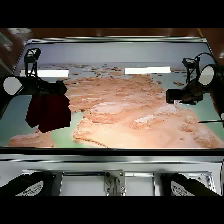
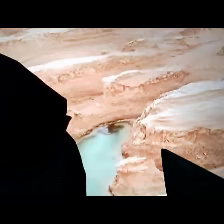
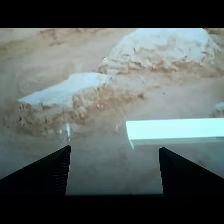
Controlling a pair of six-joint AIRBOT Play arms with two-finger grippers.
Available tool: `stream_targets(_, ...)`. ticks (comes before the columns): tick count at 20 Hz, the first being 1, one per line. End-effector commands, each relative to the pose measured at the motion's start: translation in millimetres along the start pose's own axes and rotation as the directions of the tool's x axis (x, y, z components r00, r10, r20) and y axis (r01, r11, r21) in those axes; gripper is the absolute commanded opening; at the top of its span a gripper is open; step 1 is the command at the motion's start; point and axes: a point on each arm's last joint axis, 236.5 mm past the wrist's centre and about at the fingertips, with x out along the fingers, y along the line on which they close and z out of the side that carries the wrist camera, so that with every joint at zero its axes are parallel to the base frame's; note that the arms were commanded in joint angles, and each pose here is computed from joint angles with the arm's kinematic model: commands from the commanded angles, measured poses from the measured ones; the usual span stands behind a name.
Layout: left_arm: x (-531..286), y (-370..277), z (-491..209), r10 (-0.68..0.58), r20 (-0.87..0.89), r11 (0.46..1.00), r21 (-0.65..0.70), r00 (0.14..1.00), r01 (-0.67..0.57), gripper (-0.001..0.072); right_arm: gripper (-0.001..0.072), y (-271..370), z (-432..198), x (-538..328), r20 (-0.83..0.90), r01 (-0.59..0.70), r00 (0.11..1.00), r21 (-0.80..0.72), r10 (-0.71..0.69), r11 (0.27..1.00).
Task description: Fold the shirts.
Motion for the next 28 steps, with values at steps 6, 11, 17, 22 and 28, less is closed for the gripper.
stream_targets(6,33,153,-49,0.138,-0.222,0.855,-0.466,0.965,-0.229,0.072,0.0669,1,1,0,0.004,-0.003,1.0,0.004,0.003,1.0)
stream_targets(11,106,132,-104,0.01,-0.424,0.872,-0.439,0.905,-0.215,0.072,0.0669,7,10,0,0.041,-0.028,0.999,0.021,0.027,0.999)
stream_targets(17,163,107,-133,-0.011,-0.492,0.897,-0.389,0.871,-0.209,0.0718,0.0669,9,10,0,0.042,-0.037,0.998,0.027,0.036,0.999)
stream_targets(22,151,97,-118,-0.021,-0.471,0.949,-0.287,0.882,-0.13,0.0035,0.0669,8,9,0,0.035,-0.036,0.999,0.032,0.035,0.999)
stream_targets(28,-7,9,32,-0.056,0.003,0.998,-0.005,0.998,0.056,0.0034,0.0669,6,11,-5,0.052,-0.025,0.998,0.009,0.024,1.0)
